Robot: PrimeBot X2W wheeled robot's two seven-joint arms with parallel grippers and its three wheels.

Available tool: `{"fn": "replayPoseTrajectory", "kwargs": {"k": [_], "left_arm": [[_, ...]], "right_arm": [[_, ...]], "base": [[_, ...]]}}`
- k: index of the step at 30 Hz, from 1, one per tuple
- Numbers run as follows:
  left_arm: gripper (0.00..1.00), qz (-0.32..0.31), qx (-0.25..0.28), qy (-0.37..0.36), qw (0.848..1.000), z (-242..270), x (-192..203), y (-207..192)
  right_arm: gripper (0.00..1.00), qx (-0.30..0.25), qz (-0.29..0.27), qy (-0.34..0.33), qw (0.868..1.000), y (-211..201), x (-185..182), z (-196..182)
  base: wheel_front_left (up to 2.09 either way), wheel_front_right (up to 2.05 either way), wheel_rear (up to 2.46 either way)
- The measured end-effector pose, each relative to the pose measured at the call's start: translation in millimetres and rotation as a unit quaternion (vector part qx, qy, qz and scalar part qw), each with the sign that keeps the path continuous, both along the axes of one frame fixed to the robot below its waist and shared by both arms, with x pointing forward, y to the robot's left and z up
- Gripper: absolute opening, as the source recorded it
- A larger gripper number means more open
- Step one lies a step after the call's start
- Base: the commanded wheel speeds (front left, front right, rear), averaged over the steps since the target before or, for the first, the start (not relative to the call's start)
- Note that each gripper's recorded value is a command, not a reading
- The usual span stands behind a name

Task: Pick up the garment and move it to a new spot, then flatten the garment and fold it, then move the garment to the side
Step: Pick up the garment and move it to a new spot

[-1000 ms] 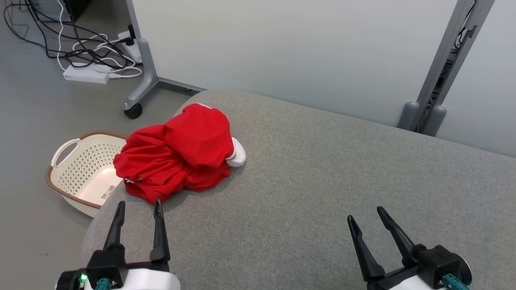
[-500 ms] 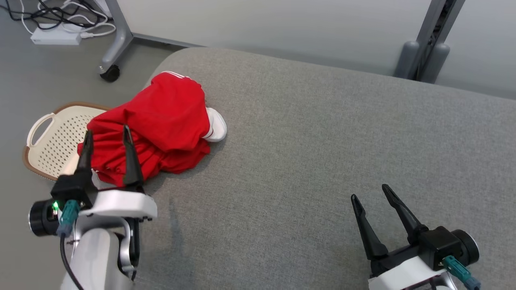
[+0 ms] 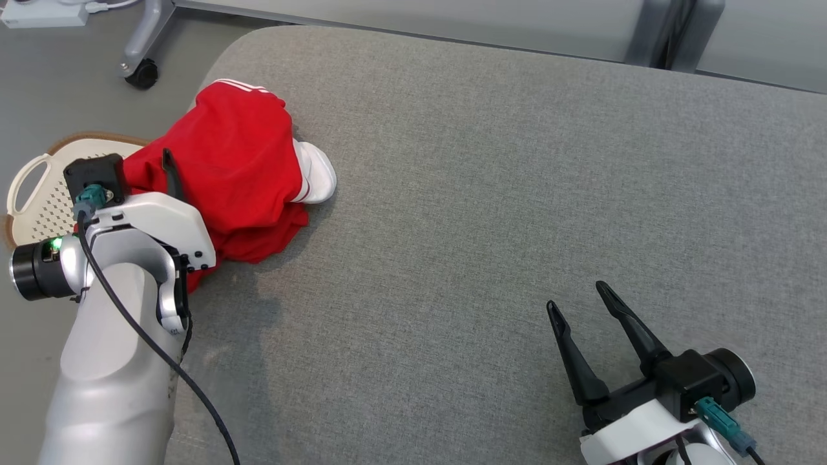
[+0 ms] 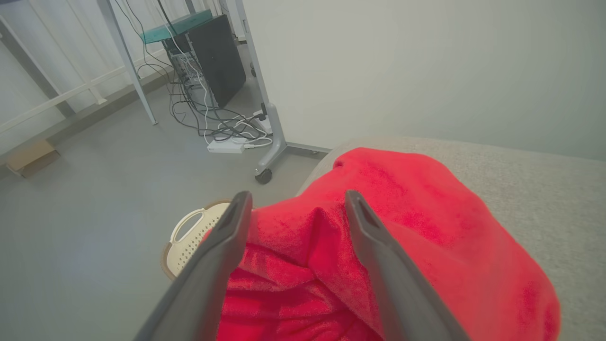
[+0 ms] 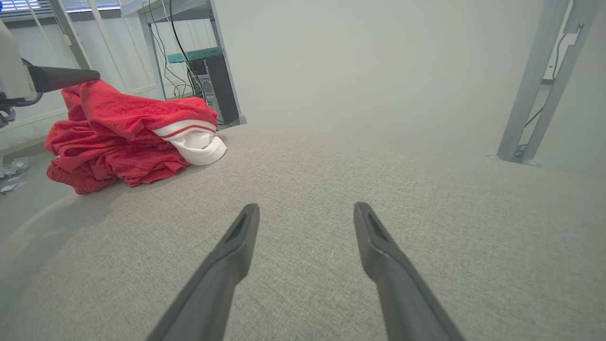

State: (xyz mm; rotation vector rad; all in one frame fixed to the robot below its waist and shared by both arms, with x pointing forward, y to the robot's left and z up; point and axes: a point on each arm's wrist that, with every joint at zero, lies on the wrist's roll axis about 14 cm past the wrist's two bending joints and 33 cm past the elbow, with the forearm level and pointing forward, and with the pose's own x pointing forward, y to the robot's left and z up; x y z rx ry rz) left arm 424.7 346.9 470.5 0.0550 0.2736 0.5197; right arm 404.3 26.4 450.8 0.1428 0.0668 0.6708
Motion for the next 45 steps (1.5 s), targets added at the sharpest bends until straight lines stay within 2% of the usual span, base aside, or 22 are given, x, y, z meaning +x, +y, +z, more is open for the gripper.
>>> {"fn": "replayPoseTrajectory", "kwargs": {"k": [10, 17, 18, 20, 25, 31, 38, 42, 45], "left_arm": [[1.0, -0.013, -0.064, 0.093, 0.993, -45, -1, -13], [1.0, -0.024, -0.085, 0.137, 0.987, -70, -9, -23], [0.48, -0.024, -0.086, 0.136, 0.987, -71, -9, -24], [0.0, -0.023, -0.082, 0.118, 0.989, -68, -6, -23], [0.0, -0.015, -0.048, 0.037, 0.998, -42, 9, -15], [0.0, -0.015, -0.043, -0.076, 0.996, 2, 25, -13], [0.0, -0.035, -0.035, -0.178, 0.983, 65, 38, -15], [0.0, -0.064, -0.018, -0.26, 0.963, 121, 46, -30], [0.0, -0.091, -0.016, -0.29, 0.953, 139, 47, -50]], "right_arm": [[1.0, 0.001, -0.003, 0.007, 1.0, -4, 1, -5], [1.0, 0.005, -0.003, 0.005, 1.0, -3, 6, -4], [1.0, 0.006, -0.003, 0.006, 1.0, -3, 6, -4], [1.0, 0.006, -0.003, 0.008, 1.0, -2, 7, -6], [1.0, 0.013, -0.01, 0.016, 1.0, -6, 9, -8], [1.0, 0.023, -0.027, 0.012, 0.999, -13, 11, 1], [1.0, 0.035, -0.044, 0.009, 0.998, -22, 7, 12], [1.0, 0.044, -0.062, 0.003, 0.997, -33, 5, 22], [1.0, 0.057, -0.079, -0.001, 0.995, -44, 2, 31]], "base": [[0.0, 0.0, 0.0], [0.0, 0.0, 0.0], [0.0, 0.0, 0.0], [0.0, 0.0, 0.0], [0.0, 0.0, 0.0], [0.0, 0.0, 0.0], [0.0, 0.0, 0.0], [0.0, 0.0, 0.0], [0.0, 0.0, 0.0]]}}
